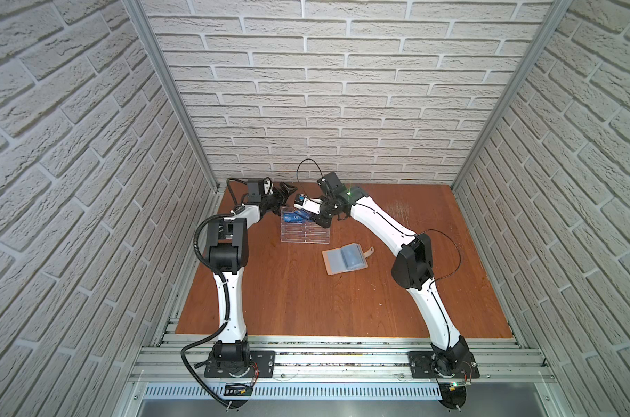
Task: Take the credit cards out of the card holder
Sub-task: Move the storage box to the top-center of the table.
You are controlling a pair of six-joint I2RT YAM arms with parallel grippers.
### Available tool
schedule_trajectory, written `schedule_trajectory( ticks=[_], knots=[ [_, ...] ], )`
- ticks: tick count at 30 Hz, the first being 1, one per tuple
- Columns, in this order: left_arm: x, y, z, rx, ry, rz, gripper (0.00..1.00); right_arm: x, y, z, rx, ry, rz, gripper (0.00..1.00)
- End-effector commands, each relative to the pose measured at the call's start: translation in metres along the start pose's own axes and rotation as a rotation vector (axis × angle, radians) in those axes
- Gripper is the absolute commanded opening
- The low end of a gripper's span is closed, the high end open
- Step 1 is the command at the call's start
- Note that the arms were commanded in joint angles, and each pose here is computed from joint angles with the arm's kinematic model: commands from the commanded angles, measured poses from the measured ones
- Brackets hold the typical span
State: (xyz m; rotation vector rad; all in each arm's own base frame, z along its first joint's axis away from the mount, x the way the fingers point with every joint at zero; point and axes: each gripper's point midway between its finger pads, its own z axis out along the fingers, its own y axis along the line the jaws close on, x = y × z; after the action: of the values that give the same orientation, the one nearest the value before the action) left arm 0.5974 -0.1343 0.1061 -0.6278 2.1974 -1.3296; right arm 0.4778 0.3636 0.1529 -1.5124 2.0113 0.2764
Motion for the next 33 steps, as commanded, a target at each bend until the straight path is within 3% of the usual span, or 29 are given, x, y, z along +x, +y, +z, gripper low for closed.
schedule_trajectory(
  ticks=[1,26,33],
  knots=[
    [0.008,-0.001,0.004,0.017,0.011,0.012,0.98,-0.019,-0.008,-0.030,0.031,-0.063,-0.006,0.05],
    [0.078,-0.043,0.011,0.121,0.068,-0.058,0.98,0.032,-0.002,-0.054,0.052,0.131,-0.103,0.05],
    [0.075,-0.049,0.017,0.126,0.076,-0.056,0.98,0.033,-0.004,-0.055,0.059,0.153,-0.124,0.05]
  ],
)
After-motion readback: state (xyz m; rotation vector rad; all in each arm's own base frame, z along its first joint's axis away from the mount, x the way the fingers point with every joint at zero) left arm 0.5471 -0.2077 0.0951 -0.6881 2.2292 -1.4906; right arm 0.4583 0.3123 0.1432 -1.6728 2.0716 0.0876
